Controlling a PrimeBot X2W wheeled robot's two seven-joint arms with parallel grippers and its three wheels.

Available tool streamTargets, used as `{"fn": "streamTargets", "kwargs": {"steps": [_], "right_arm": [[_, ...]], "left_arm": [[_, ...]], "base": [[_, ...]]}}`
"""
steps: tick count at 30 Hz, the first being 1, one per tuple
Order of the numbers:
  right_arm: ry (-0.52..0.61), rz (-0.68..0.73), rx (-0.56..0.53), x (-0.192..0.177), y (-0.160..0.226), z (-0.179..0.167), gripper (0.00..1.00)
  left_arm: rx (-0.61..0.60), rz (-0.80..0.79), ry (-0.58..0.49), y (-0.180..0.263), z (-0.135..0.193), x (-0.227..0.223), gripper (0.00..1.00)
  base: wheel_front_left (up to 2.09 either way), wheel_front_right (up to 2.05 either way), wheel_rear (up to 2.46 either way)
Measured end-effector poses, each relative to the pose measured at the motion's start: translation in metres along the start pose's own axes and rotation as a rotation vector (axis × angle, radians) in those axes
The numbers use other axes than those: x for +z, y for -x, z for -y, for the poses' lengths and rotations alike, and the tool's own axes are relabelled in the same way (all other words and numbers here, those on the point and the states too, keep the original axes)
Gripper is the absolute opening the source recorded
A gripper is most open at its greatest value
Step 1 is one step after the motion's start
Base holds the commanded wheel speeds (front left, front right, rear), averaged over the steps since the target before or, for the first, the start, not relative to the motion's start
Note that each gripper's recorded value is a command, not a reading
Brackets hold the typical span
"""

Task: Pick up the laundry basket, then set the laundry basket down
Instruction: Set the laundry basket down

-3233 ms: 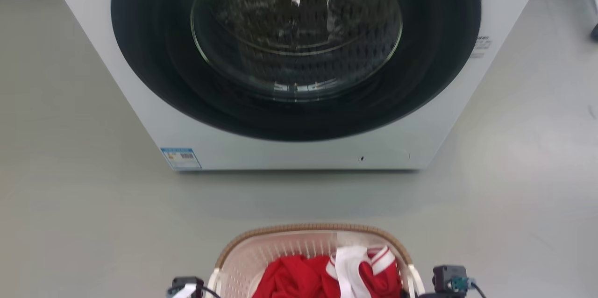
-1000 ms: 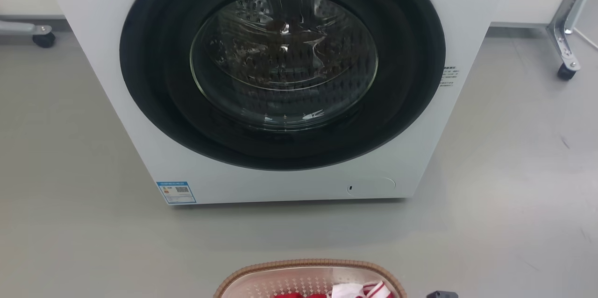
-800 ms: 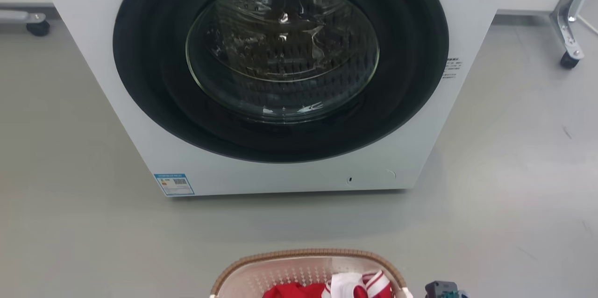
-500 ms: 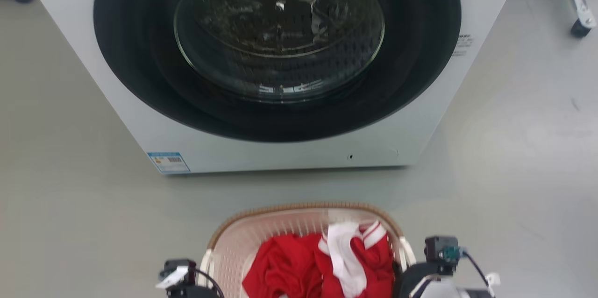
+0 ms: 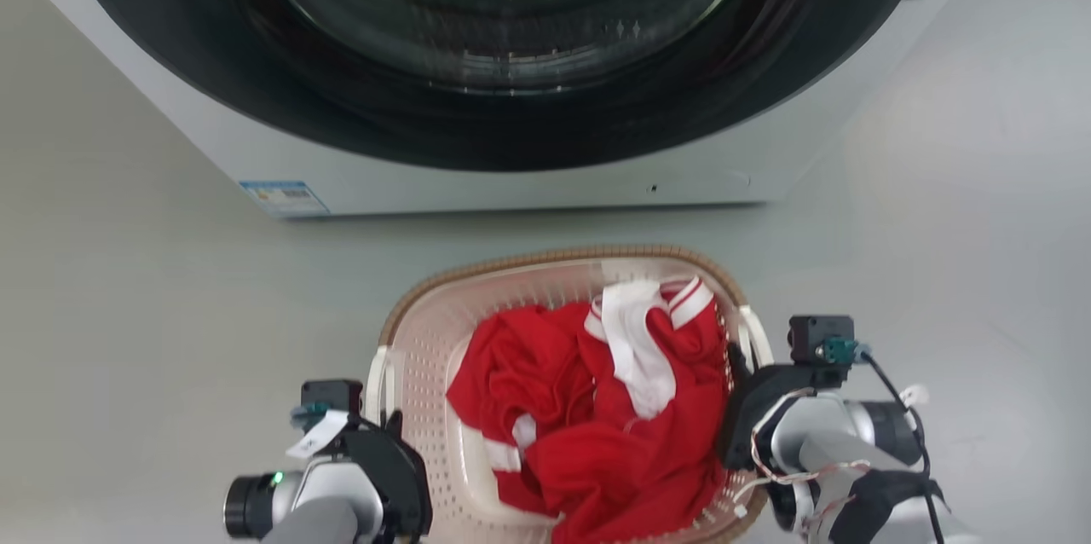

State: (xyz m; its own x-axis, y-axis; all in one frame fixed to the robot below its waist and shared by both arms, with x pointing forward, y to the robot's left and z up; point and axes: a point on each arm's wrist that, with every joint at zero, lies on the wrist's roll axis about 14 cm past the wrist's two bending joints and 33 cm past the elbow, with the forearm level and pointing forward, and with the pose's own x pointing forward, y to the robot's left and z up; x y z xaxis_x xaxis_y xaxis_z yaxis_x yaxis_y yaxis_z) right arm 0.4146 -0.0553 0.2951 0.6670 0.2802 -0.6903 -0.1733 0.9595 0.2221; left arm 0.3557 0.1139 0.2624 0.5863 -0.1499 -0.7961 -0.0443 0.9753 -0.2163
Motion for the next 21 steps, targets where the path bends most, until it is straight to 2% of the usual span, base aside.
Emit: {"fn": "streamTargets", "kwargs": {"steps": [9, 21], "right_arm": [[-0.015, 0.009, -0.005, 0.009, -0.04, 0.01, 0.0], [-0.018, -0.037, 0.007, -0.006, -0.099, 0.022, 0.0]], "left_arm": [[0.016, 0.034, -0.014, -0.034, -0.005, 0.024, 0.0], [0.037, 0.021, -0.029, -0.084, -0.018, 0.032, 0.0]], "base": [[0.0, 0.0, 0.0], [0.0, 0.0, 0.0]]}}
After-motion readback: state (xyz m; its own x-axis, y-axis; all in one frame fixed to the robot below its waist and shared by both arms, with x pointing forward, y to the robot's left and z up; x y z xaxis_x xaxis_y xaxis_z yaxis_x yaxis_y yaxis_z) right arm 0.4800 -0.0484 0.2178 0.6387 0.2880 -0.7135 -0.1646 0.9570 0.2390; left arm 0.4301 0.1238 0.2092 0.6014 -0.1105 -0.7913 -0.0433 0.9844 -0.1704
